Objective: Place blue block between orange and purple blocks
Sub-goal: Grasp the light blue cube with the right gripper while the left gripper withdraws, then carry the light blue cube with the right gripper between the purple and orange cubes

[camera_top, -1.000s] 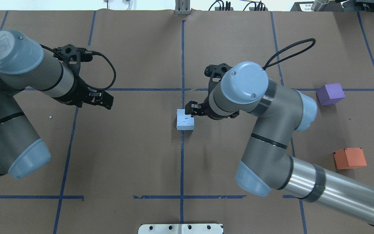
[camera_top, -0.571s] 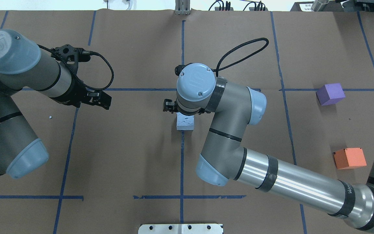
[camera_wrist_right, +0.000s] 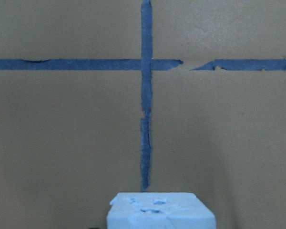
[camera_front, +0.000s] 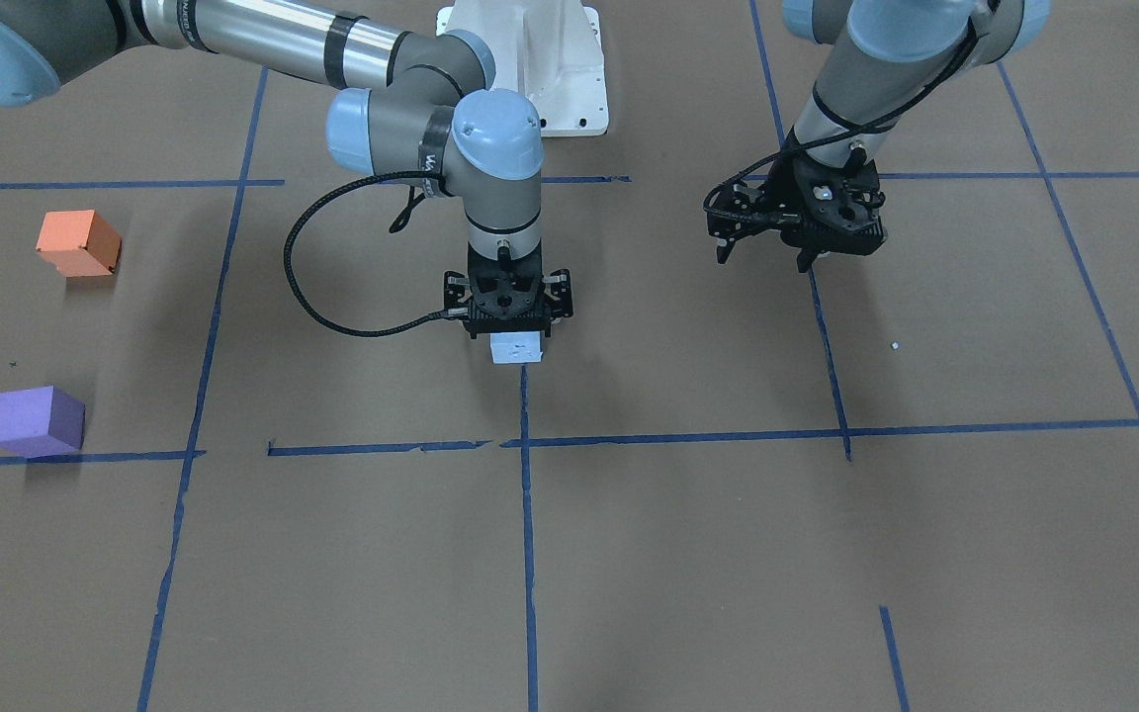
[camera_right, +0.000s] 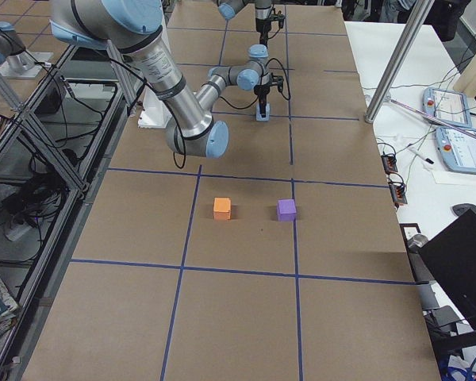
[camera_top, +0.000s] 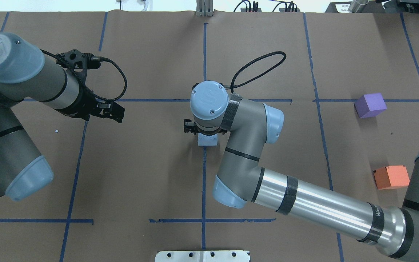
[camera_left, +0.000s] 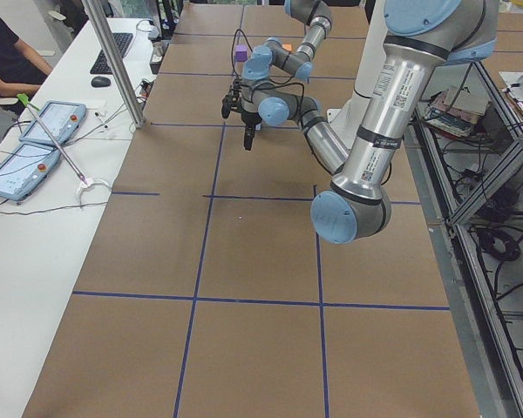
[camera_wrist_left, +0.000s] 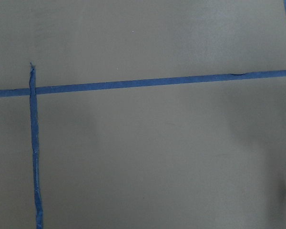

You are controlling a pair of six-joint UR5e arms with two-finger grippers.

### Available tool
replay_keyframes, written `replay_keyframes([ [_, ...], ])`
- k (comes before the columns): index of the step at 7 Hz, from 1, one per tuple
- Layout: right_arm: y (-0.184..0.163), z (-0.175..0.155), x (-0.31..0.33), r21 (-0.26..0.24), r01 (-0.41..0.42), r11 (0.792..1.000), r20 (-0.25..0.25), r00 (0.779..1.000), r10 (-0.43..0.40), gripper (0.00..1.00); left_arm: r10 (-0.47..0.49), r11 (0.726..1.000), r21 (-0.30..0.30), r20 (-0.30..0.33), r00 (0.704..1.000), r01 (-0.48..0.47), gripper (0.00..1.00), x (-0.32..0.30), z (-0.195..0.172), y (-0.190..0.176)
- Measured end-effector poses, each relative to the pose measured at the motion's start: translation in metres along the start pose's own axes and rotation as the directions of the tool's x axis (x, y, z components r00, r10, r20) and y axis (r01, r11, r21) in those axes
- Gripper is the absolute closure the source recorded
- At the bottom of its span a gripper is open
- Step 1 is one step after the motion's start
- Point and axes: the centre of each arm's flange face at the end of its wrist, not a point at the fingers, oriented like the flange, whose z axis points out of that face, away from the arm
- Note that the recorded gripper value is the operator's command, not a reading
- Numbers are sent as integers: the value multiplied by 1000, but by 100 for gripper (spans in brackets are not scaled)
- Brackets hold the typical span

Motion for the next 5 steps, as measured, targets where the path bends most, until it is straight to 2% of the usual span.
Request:
replay_keyframes([
  [1,-1,4,-1,3,0,1000,13,1000,0,96,0,1000,-1,1,1000,0,0,-4,-2,3],
  [3,-5,-5,7,-5,-12,1000,53,999,12,97,2,1000,0,-2,1000,-2,0,-7,-5,8],
  [4,-14,-23,42,-19,-30,999,85,996,31,97,1,1000,2,-2,1000,-1,0,-8,-6,8],
  [5,-24,-50,110,-35,-53,998,117,992,56,96,1,1000,3,-1,1000,-1,0,-8,-7,8],
])
